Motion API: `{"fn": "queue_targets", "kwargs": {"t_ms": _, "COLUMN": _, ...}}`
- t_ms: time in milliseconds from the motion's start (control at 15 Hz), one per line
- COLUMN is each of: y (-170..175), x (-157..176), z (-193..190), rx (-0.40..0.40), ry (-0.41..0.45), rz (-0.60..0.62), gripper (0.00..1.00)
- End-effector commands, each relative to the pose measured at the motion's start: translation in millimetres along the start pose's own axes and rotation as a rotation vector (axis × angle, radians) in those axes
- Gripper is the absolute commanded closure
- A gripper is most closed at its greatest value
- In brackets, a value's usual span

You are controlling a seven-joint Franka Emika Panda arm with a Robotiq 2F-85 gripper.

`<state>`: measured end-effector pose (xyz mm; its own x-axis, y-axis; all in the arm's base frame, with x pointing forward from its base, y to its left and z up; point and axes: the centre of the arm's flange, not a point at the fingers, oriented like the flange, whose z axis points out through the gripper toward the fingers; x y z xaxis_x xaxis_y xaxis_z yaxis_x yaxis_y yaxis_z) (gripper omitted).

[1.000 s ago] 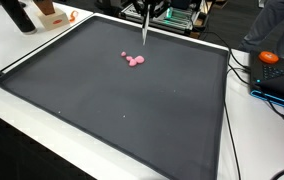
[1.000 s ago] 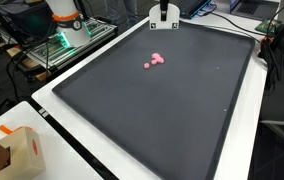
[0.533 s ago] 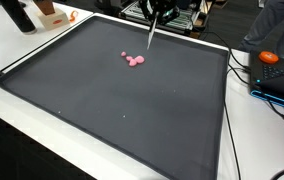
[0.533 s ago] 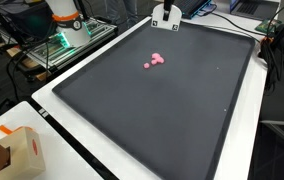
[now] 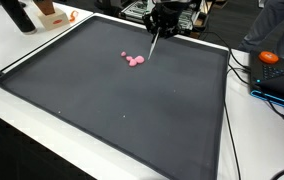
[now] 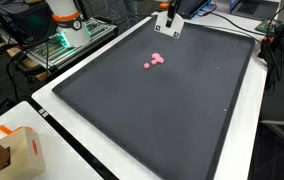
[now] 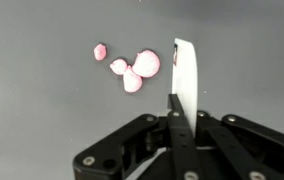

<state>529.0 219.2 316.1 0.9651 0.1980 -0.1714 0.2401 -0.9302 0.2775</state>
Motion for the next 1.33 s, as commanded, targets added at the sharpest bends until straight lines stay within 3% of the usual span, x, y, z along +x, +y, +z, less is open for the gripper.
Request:
{"fn": "queue_targets", "kwargs": {"t_ms": 0, "y": -8, "x": 22, "z": 13, "rx": -0.019, "ry": -0.044, "rz": 0.041, "gripper": 0.99}}
{"fn": "queue_targets", "kwargs": {"t_ms": 600, "y": -11, "x": 41, "z": 34, "rx": -0.05, "ry": -0.149, "rz": 0.08, "gripper": 0.99}}
{"fn": "queue_targets", "kwargs": {"t_ms": 1267, "y": -4, "x": 56, "z": 35, "rx": -0.007, "ry": -0.199, "rz": 0.115, "gripper": 0.99}}
